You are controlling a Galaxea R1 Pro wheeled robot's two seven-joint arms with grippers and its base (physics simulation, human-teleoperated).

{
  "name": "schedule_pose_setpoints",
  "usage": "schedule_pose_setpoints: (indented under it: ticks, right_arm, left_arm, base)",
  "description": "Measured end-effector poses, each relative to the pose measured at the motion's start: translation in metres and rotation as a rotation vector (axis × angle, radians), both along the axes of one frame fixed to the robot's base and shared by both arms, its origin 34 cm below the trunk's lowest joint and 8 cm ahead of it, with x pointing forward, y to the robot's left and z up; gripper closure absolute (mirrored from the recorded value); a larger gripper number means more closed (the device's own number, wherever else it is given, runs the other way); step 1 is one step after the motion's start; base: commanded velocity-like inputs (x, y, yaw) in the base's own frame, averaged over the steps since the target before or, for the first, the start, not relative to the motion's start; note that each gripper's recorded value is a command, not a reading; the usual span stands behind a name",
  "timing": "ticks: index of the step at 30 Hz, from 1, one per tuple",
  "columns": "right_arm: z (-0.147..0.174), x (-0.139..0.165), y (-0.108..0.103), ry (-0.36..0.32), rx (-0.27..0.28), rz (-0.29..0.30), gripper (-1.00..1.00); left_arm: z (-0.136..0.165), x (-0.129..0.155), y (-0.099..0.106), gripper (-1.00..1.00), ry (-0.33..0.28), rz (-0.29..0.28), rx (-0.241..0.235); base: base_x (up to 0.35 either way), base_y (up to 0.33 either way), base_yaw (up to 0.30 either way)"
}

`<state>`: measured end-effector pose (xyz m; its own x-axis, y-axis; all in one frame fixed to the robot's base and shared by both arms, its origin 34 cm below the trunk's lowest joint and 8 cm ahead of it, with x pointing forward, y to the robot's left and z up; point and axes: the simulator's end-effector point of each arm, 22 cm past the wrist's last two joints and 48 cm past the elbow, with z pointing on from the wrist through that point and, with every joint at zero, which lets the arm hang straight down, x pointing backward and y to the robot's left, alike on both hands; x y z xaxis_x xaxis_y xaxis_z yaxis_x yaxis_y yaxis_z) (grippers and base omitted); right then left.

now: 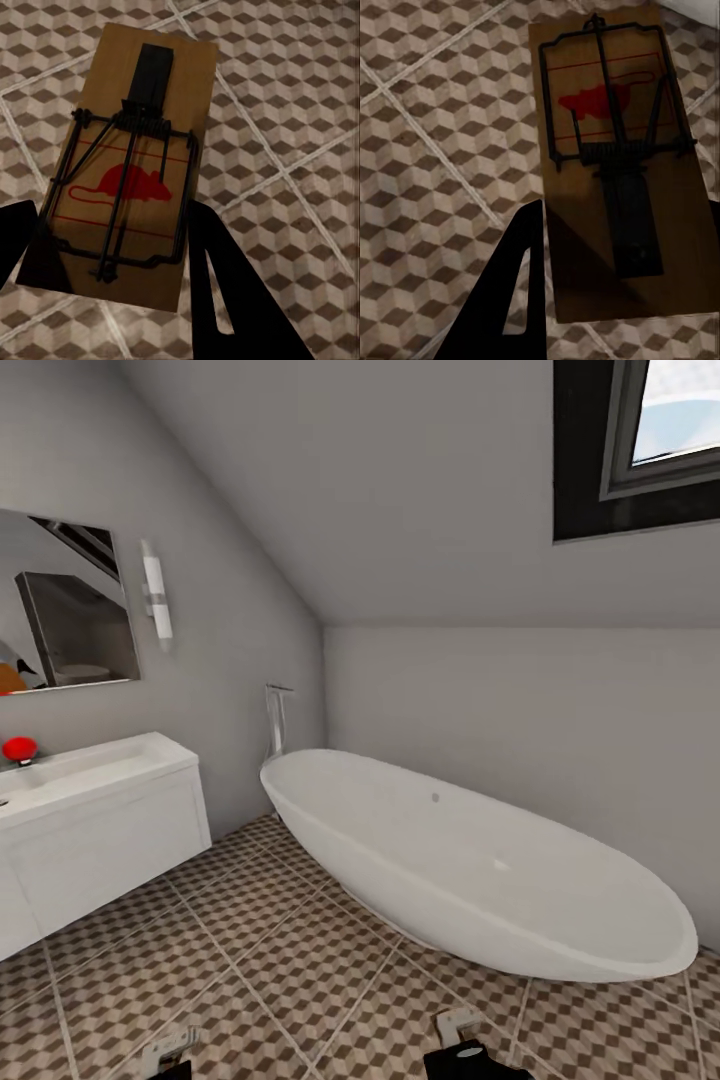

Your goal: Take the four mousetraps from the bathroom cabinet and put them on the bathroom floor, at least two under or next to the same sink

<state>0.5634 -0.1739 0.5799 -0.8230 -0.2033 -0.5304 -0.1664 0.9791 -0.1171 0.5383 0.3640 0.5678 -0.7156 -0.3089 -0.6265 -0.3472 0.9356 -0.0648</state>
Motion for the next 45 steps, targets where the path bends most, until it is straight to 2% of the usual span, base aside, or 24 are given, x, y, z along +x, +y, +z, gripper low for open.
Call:
schedule_pose_setpoints:
  ticks: [7, 17, 45]
  right_arm:
    - [-0.0001, -0.0001, -0.0006, 0.001, -0.003, 0.000, 1.00]
    - [0.0000, 0.0002, -0.0007, 0.000, -0.003, 0.001, 1.00]
    - [-0.0002, -0.0002, 0.0016, 0.001, -0.003, 0.006, 1.00]
  left_arm:
    - [0.0000, 0.0002, -0.0007, 1.00, -0.001, 0.001, -0.002]
    - [0.0004, 0.0008, -0.0004, 1.00, -0.003, 0.002, -0.001]
    - [0.0005, 0.0012, -0.0005, 1.00, -0.004, 0.002, -0.001]
  base:
    - [0.244, -0.177, 0.034]
    - [0.215, -0.147, 0.244]
    - [0.010, -0.006, 0.274]
